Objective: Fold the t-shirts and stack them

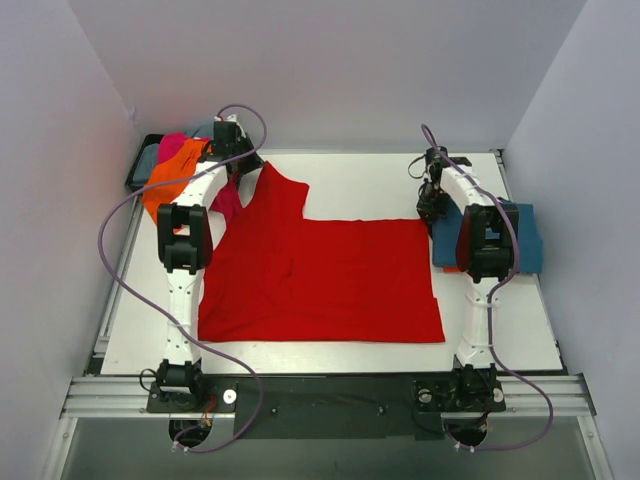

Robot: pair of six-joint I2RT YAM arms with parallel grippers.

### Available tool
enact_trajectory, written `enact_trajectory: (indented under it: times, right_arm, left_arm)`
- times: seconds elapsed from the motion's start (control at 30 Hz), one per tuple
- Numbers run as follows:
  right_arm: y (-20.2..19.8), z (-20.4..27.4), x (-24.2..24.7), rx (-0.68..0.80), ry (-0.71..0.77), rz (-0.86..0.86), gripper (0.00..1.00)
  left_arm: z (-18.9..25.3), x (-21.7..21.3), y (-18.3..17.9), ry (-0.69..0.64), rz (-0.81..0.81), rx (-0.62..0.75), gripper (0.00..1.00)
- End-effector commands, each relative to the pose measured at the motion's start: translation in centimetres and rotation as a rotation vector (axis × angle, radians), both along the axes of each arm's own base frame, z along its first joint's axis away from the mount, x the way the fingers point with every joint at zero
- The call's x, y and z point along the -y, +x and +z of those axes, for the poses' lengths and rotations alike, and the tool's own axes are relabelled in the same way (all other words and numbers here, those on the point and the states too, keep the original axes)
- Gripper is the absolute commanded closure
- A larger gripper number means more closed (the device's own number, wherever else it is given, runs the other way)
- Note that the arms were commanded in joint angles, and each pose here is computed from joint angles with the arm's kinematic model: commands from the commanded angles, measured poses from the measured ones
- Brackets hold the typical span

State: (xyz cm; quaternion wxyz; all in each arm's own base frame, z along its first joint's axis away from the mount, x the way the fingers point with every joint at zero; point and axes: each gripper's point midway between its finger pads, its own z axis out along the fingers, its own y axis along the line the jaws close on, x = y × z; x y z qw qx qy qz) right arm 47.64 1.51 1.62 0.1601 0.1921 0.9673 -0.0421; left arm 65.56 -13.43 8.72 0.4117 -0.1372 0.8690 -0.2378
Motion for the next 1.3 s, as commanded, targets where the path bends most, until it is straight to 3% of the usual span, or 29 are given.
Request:
enact_trajectory:
  times: [0.0,0.7,0.97,1.27]
  right_arm:
    - [-0.4,2.0,0.2,-0.003,-0.062,0.024,1.0]
    - [-5.3,7.0,-1.2,0.095,-0.022,0.026,1.0]
    - [-7.6,7.3,-1.1,0.096,-0.013,0.007,1.0]
    - [-10.4,7.2,-0.1,0.086,-0.032,-0.044,1.0]
  left_arm:
    - [5.8,-0.8,0.5,0.035,0.002,0.098,1.0]
    - [13.5,0.2,-6.0,0.104,-0.026,0.178,1.0]
    - [14.2,0.5,-10.4,0.125,-0.013,0.195,1.0]
    - [18.6,-0.2,-16.2,0.139,0.023,0.297,1.0]
